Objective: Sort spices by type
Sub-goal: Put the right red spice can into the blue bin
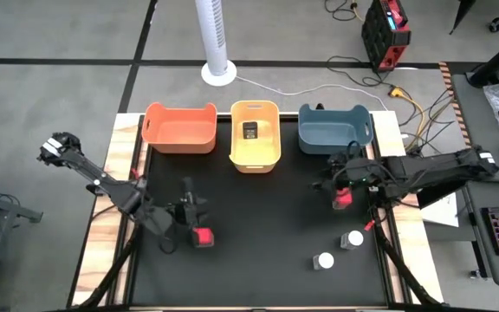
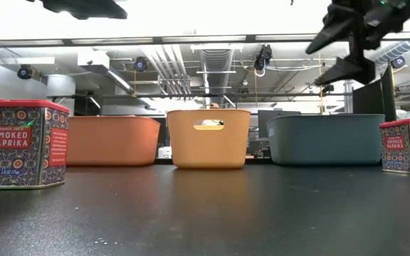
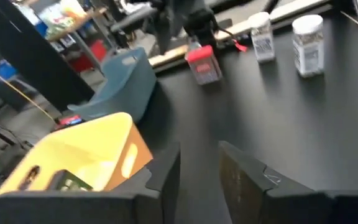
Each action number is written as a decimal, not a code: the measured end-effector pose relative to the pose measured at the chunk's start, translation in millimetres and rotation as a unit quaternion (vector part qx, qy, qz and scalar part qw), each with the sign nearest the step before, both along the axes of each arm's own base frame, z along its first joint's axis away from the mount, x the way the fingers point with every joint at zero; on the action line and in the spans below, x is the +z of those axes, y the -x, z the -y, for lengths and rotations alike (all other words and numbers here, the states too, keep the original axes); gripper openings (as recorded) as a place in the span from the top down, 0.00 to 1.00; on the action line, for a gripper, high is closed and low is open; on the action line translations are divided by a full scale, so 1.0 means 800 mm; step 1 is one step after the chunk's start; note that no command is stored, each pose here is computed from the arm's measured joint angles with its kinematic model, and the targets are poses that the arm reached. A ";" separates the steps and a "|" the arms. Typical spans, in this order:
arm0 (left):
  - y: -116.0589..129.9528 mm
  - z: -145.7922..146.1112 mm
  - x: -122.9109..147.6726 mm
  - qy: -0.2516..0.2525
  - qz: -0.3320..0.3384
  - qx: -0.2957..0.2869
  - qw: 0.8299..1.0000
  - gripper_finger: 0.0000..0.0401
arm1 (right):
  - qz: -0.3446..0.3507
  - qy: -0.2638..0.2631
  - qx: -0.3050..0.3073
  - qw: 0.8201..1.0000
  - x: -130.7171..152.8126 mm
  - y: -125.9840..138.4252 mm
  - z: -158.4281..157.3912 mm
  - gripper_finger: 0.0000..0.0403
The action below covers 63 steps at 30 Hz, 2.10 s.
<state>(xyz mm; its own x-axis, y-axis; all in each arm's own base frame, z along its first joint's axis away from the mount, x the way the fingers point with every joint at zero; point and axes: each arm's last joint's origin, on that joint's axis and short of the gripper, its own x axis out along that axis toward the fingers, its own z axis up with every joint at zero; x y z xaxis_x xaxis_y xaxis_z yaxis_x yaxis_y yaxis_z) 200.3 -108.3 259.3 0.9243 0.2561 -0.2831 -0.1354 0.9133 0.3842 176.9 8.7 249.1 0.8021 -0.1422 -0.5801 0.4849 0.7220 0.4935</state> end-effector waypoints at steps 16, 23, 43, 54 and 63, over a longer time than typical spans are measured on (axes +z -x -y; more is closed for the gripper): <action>0.029 -0.024 -0.017 -0.005 0.008 0.089 0.996 0.79 | -0.409 -0.060 -0.070 0.908 0.058 -0.058 -0.042 0.15; 0.032 -0.026 -0.038 0.014 0.003 0.102 0.995 0.79 | -0.446 -0.103 -0.121 0.881 0.076 -0.025 -0.046 0.16; 0.032 -0.022 -0.013 -0.038 0.008 0.107 0.993 0.79 | -0.409 -0.175 -0.233 0.865 0.012 0.033 -0.006 0.13; 0.032 -0.022 -0.012 -0.058 0.003 0.108 0.992 0.79 | -0.424 -0.176 -0.227 0.859 -0.018 0.021 0.002 0.13; 0.032 -0.022 -0.012 -0.056 0.004 0.108 0.993 0.79 | -0.444 -0.171 -0.225 0.850 -0.044 0.016 0.002 0.16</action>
